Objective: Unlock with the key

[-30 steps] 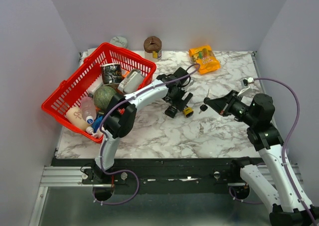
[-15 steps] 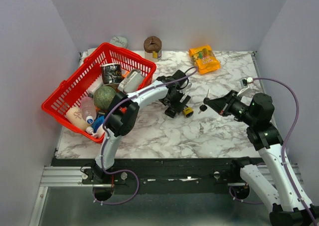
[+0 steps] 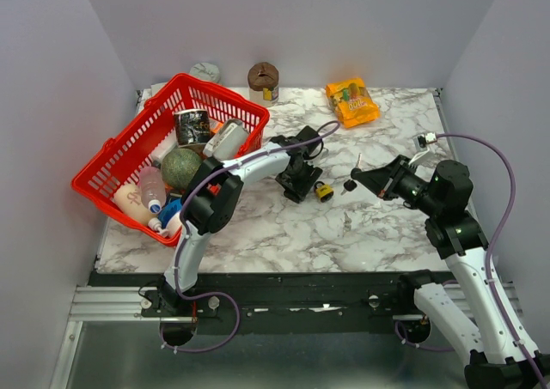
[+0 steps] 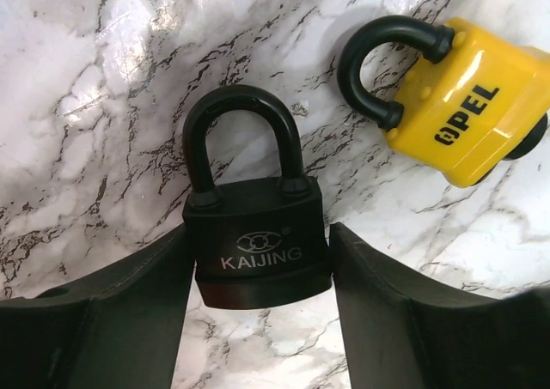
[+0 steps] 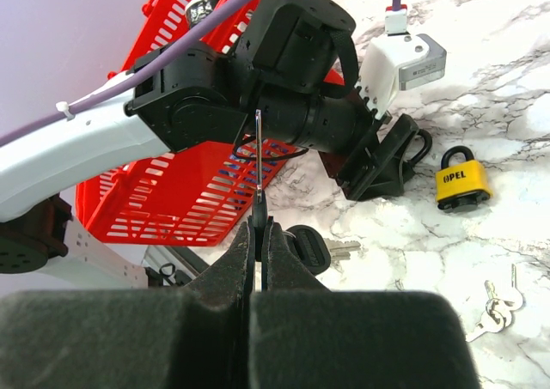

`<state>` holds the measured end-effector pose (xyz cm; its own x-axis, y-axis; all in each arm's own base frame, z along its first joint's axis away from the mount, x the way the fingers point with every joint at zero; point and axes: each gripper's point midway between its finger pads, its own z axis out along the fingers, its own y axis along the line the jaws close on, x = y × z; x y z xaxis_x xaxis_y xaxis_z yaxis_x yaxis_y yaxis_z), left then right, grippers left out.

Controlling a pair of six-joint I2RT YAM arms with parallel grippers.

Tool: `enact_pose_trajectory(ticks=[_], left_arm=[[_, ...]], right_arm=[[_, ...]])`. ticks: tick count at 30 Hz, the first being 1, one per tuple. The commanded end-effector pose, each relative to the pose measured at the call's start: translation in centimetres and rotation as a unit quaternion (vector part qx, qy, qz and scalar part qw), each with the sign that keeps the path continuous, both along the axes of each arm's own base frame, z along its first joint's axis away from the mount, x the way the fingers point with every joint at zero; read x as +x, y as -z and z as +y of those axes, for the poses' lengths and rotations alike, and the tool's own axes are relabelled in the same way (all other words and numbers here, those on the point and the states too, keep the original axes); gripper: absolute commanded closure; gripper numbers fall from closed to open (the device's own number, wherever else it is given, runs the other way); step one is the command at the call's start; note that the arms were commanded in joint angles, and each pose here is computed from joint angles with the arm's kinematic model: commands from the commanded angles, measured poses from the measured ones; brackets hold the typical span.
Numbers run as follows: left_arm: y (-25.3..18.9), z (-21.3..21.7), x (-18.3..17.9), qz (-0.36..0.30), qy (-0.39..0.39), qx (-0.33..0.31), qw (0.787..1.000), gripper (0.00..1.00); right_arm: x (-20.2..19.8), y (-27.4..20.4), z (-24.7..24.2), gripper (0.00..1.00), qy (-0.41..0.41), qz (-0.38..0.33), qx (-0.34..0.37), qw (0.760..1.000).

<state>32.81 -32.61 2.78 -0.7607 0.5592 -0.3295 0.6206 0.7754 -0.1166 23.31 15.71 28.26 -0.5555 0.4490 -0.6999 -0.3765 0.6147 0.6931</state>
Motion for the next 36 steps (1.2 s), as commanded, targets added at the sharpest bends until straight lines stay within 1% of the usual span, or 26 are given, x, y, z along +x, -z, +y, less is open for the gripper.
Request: enact_pose_trajectory(ticks=[1,3,6,7,9,10,12,13,15,19,20,22,24,26,27,28,29,30,31,33,34,36], left_arm=[[1.6,0.3,-0.7,0.016,-0.002,0.005,1.0,0.36],[1.9,0.4,-1.0,0.023,-0.003,0.002,1.0,0.4],[2.2,0.1,-1.5,0.034,-0.007,-0.007,0.999,0.51],[2.2,0.0,-1.5,0.036,-0.008,-0.012,0.999,0.61],[2.0,-0.4,-1.8,0.045,-0.017,-0.021,0.999,0.73],[1.5,-0.8,-1.8,0.046,-0.02,-0.034,0.998,0.86],[1.0,-1.2,-2.0,0.048,-0.028,-0.049,0.997,0.93],[0.1,-1.8,-1.8,0.046,-0.038,-0.068,0.996,0.99],[-1.0,-2.5,-1.8,0.045,-0.048,-0.089,0.994,1.0],[-5.2,-4.6,-1.2,0.038,-0.07,-0.156,0.985,1.0],[-6.2,-5.2,-1.3,0.046,-0.083,-0.174,0.98,1.0],[-9.4,-6.3,-0.9,0.037,-0.094,-0.215,0.971,1.0],[-12.0,-7.2,-0.6,0.041,-0.126,-0.25,0.959,1.0],[-15.0,-7.8,-0.3,0.034,-0.142,-0.288,0.946,1.0],[-16.0,-8.2,-0.6,0.05,-0.166,-0.306,0.936,1.0],[-17.9,-8.5,-0.3,0.042,-0.172,-0.336,0.925,1.0],[-19.0,-8.8,-0.5,0.05,-0.182,-0.357,0.915,1.0],[-18.7,-8.8,-0.8,0.061,-0.195,-0.366,0.908,1.0],[-21.0,-9.3,-0.7,0.068,-0.212,-0.407,0.886,1.0],[-21.1,-9.3,-1.0,0.08,-0.233,-0.423,0.872,1.0],[-22.2,-9.3,-0.8,0.077,-0.246,-0.442,0.859,1.0],[-22.2,-9.1,-0.8,0.068,-0.26,-0.443,0.855,1.0]], right_arm=[[-0.3,-1.0,0.1,0.99,-0.009,-0.014,0.004,1.0],[-0.4,-1.1,0.2,0.99,-0.011,-0.014,0.005,1.0],[-0.5,-1.0,0.2,0.99,-0.01,-0.013,0.006,1.0],[-0.5,-1.0,0.1,0.99,-0.01,-0.014,0.006,1.0],[-0.6,-1.0,0.2,0.99,-0.01,-0.014,0.007,1.0],[-0.6,-0.9,0.2,0.99,-0.011,-0.014,0.006,1.0],[-0.7,-0.9,0.2,0.99,-0.012,-0.014,0.007,1.0],[-0.7,-0.9,0.2,0.99,-0.013,-0.013,0.007,1.0],[-0.8,-0.9,0.2,0.99,-0.013,-0.014,0.007,1.0],[-0.8,-0.8,0.1,0.99,-0.01,-0.016,0.004,1.0],[-0.8,-0.8,0.0,0.99,-0.009,-0.016,0.002,1.0],[-0.7,-0.9,-0.1,0.99,-0.007,-0.021,-0.005,1.0],[-0.7,-1.3,-0.4,0.99,-0.001,-0.025,-0.012,1.0],[-0.8,-2.1,-0.6,0.99,0.003,-0.04,-0.02,0.999],[-0.8,-2.3,-0.7,0.99,0.006,-0.044,-0.022,0.999],[-0.8,-2.5,-0.8,0.99,0.007,-0.052,-0.029,0.998],[-0.8,-2.4,-1.0,0.99,0.011,-0.051,-0.033,0.998],[-0.8,-2.3,-1.0,0.99,0.01,-0.05,-0.036,0.998],[-0.7,-2.0,-1.0,0.99,0.008,-0.047,-0.041,0.998],[-0.7,-1.0,-0.7,0.99,-0.002,-0.03,-0.044,0.999],[-0.7,-0.7,-0.7,0.99,-0.005,-0.024,-0.045,0.999],[-0.6,0.0,-0.5,0.99,-0.012,-0.01,-0.046,0.999]])
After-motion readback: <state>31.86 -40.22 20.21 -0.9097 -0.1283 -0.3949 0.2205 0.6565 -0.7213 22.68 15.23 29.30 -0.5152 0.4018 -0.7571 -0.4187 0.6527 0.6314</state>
